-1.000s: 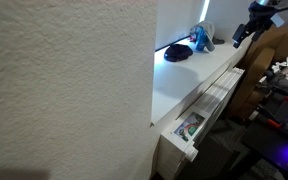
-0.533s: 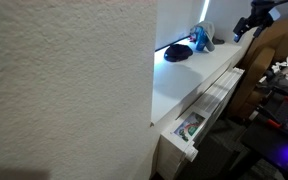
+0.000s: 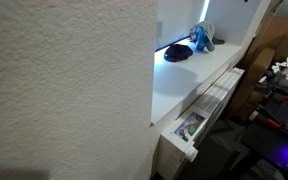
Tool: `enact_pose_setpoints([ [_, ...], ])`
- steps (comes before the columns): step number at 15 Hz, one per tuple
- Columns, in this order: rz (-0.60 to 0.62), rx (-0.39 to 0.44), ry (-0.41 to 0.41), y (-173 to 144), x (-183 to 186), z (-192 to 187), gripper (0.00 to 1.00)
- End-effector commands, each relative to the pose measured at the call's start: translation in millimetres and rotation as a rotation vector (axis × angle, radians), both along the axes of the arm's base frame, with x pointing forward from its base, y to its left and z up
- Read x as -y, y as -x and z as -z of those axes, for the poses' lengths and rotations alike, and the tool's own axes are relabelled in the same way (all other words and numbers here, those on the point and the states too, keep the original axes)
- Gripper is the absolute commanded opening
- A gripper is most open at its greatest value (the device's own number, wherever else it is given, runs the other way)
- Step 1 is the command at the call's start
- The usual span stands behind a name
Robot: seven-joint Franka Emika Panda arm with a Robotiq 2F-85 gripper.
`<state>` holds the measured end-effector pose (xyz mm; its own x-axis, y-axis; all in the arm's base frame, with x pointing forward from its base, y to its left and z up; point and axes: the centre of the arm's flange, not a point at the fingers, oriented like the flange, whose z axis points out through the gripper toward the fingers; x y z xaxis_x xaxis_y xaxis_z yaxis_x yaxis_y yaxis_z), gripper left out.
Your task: Move the black cap to the left
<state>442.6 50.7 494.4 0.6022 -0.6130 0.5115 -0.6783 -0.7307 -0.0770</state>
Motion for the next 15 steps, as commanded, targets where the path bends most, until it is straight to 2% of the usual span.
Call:
enact_pose_setpoints([
  [1, 0.168, 0.124, -0.012, -80.3, 32.8, -8.0, 1.0],
  [3, 0.283, 0.176, -0.013, -104.3, 55.8, 17.2, 1.0],
  [5, 0.32, 0.127, -0.037, -117.8, 73.3, 63.9, 1.0],
  [7, 0.296, 0.038, -0.069, -115.6, 74.8, 113.0, 1.0],
  [8, 0.31, 0.075, -0.04, -97.3, 77.1, 78.2, 1.0],
  [10, 0.301, 0.018, -0.062, -104.4, 74.9, 116.6, 1.0],
  [14, 0.284, 0.01, -0.06, -111.5, 70.2, 119.7, 1.0],
  [15, 0.279, 0.002, -0.059, -132.9, 69.6, 129.1, 1.0],
])
